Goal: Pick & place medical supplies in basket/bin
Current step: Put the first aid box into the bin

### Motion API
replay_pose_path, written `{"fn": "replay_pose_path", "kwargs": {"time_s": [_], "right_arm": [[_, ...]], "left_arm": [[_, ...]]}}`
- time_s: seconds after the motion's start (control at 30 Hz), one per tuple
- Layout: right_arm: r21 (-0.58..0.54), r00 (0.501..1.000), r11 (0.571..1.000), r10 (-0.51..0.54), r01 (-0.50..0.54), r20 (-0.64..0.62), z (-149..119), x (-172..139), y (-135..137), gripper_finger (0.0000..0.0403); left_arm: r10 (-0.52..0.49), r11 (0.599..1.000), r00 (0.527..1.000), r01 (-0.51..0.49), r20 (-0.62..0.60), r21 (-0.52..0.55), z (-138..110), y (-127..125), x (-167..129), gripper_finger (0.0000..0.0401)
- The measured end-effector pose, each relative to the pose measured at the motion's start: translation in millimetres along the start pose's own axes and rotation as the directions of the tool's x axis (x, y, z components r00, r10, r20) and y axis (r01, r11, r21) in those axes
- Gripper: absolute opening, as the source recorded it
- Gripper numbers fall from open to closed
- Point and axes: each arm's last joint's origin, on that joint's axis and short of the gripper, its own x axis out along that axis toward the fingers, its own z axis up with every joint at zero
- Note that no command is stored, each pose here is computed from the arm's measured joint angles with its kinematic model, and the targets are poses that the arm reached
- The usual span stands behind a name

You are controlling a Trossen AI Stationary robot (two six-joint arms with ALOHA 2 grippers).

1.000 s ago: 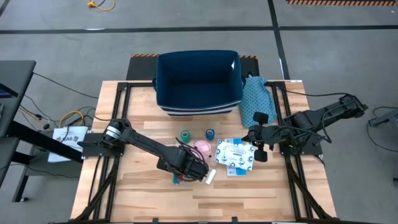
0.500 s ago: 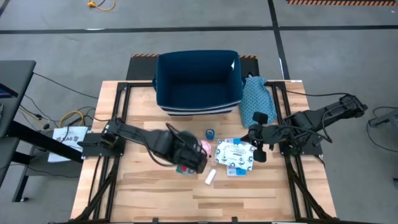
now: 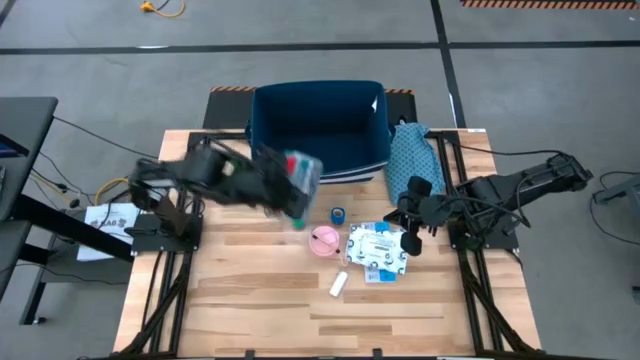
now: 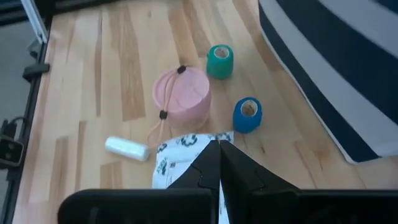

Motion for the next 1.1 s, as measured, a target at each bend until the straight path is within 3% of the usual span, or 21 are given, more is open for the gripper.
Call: {"fn": "replay_pose_path", "kwargs": {"time_s": [0.23,0.47,0.63,0.73,0.93,1.1], "right_arm": [[0.066,0.997,0.998,-0.029,0.024,0.073,14,13,-6,0.0],[0.114,0.972,0.993,-0.066,0.041,0.223,40,41,-14,0.0],[0.144,0.921,0.989,-0.093,0.041,0.378,61,53,-25,0.0],[0.172,0.893,0.983,-0.136,0.067,0.428,69,52,-38,0.0],[0.2,0.826,0.954,-0.294,0.223,0.481,85,41,-71,0.0],[0.148,0.816,0.956,-0.294,0.254,0.498,100,31,-88,0.0]], "left_arm": [[-0.065,0.997,0.971,0.056,0.232,0.043,48,40,-39,0.0217],[-0.176,0.976,0.907,0.111,0.384,0.188,90,64,-56,0.0217],[-0.244,0.951,0.901,0.15,0.358,0.271,115,79,-47,0.0217],[-0.23,0.945,0.911,0.125,0.343,0.301,128,90,-36,0.0217],[-0.237,0.935,0.924,0.133,0.3,0.328,153,117,-10,0.0217],[-0.274,0.93,0.936,0.198,0.222,0.31,164,140,11,0.0217]]}}
